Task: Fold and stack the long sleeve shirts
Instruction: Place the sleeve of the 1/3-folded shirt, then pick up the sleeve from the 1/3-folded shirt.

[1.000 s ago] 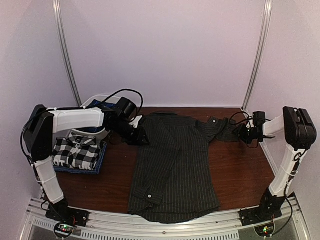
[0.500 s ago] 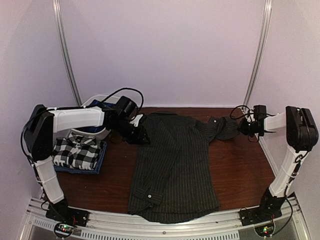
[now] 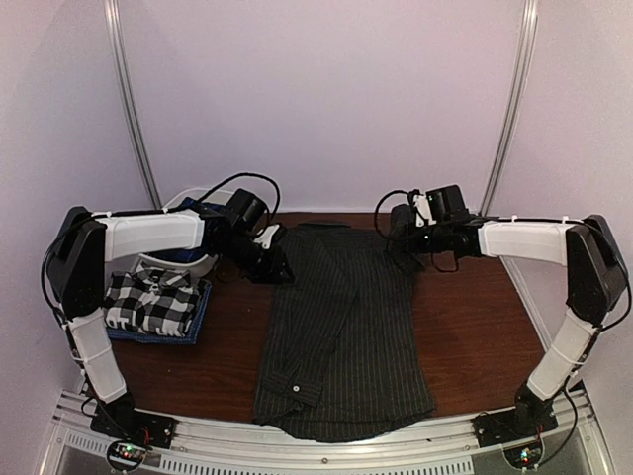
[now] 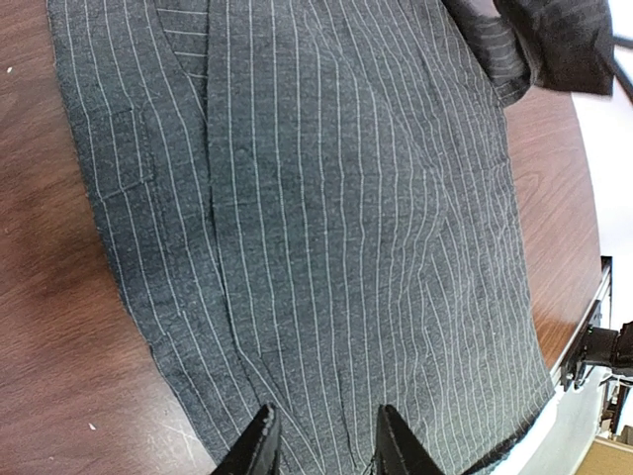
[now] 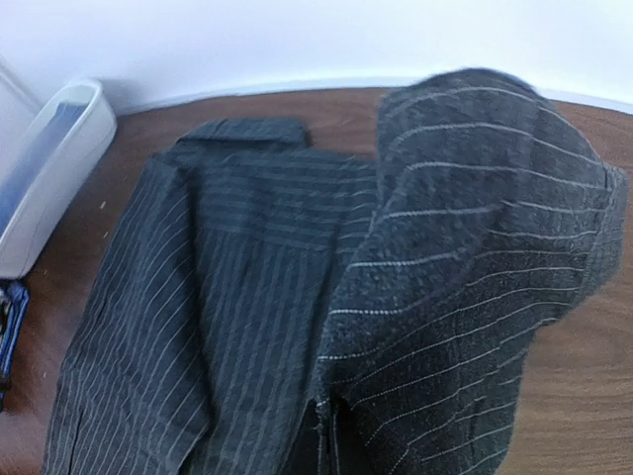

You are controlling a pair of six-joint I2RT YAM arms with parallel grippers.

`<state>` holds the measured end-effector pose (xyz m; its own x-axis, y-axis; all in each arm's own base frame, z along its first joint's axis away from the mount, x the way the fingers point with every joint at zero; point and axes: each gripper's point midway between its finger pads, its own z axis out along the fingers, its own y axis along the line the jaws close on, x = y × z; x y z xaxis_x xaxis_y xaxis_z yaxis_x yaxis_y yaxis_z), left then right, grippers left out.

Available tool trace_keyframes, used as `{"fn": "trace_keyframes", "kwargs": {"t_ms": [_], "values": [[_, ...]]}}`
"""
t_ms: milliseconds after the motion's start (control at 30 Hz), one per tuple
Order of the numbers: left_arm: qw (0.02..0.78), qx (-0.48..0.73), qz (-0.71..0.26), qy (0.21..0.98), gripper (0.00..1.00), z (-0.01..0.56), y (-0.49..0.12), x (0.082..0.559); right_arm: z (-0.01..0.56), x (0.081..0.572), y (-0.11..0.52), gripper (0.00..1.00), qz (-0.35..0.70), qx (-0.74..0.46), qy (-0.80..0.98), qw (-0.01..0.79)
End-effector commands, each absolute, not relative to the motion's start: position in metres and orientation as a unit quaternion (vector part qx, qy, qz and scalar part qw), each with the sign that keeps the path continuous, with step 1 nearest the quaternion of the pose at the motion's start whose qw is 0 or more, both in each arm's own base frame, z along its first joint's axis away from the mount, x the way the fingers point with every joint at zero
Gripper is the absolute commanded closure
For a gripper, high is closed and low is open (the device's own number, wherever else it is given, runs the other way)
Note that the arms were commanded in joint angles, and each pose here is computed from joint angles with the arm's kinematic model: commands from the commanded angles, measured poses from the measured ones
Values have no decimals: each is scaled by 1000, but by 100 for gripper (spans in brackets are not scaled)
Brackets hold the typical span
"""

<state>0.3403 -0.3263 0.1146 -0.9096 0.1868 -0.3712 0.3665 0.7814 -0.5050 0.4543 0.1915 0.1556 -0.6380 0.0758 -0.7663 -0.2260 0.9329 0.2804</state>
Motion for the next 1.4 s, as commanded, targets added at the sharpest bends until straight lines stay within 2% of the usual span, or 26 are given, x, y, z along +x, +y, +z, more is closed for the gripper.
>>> {"fn": "trace_keyframes", "kwargs": {"t_ms": [0,33,100,233,267,400,500,767,967,1133,1367], "values": [[164,151,-304,926,66,122,-328,350,123,415,242,100,169,-108,905,375],[164,151,-303,926,66,121,-327,350,116,407,251,99,172,-118,907,365],[163,151,-303,927,66,120,-327,350,106,393,264,90,179,-132,910,349],[161,150,-302,928,66,118,-325,350,116,387,268,66,192,-135,905,353],[161,150,-301,928,66,117,-325,350,122,389,266,56,191,-132,904,360],[162,147,-301,928,66,118,-324,351,148,399,257,34,198,-115,896,382],[163,145,-301,928,66,117,-323,351,155,413,243,25,199,-87,895,389],[162,143,-303,928,66,118,-322,349,135,448,202,24,248,4,899,359],[163,141,-307,927,66,117,-323,349,117,465,201,24,305,32,891,335],[164,140,-309,926,66,119,-323,349,113,492,202,24,324,50,878,348],[161,137,-310,927,66,117,-321,345,109,516,190,41,308,73,872,373]]}}
